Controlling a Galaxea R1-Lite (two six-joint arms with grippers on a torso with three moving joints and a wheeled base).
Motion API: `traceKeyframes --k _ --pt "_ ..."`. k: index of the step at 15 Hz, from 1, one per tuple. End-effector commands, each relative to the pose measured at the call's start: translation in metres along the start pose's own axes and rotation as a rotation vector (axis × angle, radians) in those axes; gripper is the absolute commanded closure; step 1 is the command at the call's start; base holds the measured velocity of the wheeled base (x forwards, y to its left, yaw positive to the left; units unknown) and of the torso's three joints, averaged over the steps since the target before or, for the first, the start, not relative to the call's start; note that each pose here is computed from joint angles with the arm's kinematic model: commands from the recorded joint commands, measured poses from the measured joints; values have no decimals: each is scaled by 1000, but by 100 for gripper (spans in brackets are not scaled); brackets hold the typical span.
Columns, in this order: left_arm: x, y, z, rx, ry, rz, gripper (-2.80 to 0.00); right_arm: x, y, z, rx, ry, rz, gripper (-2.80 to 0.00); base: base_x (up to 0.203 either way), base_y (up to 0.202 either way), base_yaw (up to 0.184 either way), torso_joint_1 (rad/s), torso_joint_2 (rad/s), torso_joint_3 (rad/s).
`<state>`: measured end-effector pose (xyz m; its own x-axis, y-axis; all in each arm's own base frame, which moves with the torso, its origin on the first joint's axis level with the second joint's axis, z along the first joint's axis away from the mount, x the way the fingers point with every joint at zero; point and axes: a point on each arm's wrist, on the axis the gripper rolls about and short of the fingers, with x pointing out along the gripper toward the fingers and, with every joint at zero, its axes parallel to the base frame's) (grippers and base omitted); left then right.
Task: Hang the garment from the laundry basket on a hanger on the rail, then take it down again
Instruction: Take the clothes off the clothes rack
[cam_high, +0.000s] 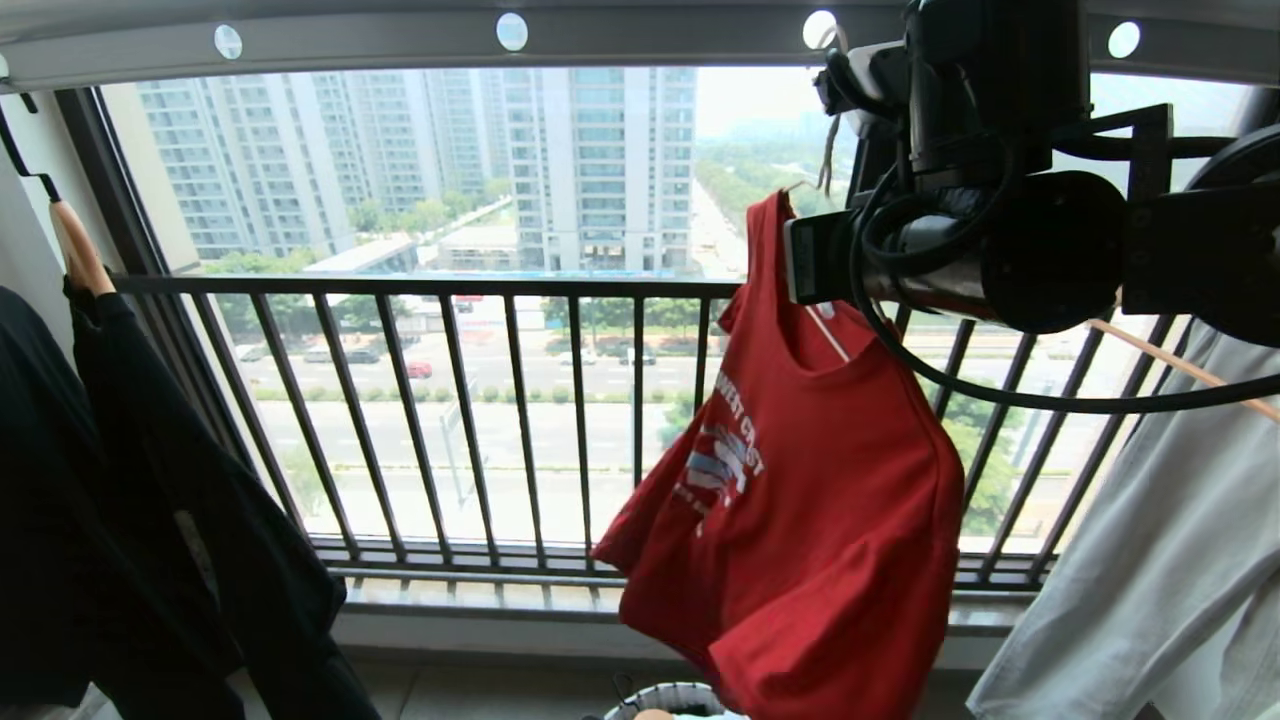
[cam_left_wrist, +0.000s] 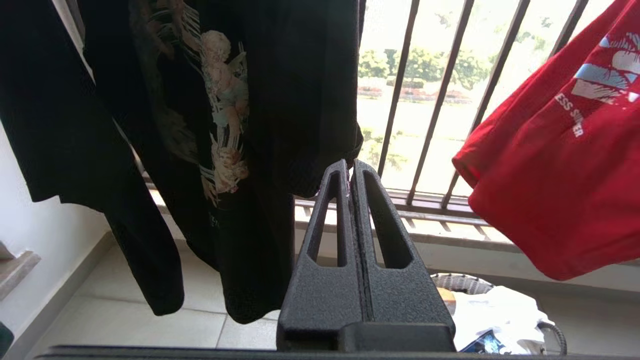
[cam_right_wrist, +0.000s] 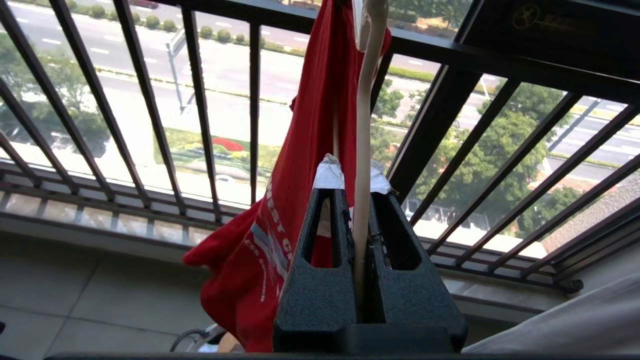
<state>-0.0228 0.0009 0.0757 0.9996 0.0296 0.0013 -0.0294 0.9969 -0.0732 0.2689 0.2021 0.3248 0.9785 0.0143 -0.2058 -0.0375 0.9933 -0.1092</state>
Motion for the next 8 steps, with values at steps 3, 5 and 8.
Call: traceKeyframes --k 3,5,8 --pt "0 0 0 0 0 0 0 -8 -6 4 15 -15 -2 0 0 0 0 0 0 0" --pt "0 0 0 0 -1 -1 0 -10 -7 5 19 -18 0 0 0 0 0 0 0 0" --pt "0 0 0 0 0 0 0 -14 -6 5 16 -18 6 0 0 0 0 0 0 0"
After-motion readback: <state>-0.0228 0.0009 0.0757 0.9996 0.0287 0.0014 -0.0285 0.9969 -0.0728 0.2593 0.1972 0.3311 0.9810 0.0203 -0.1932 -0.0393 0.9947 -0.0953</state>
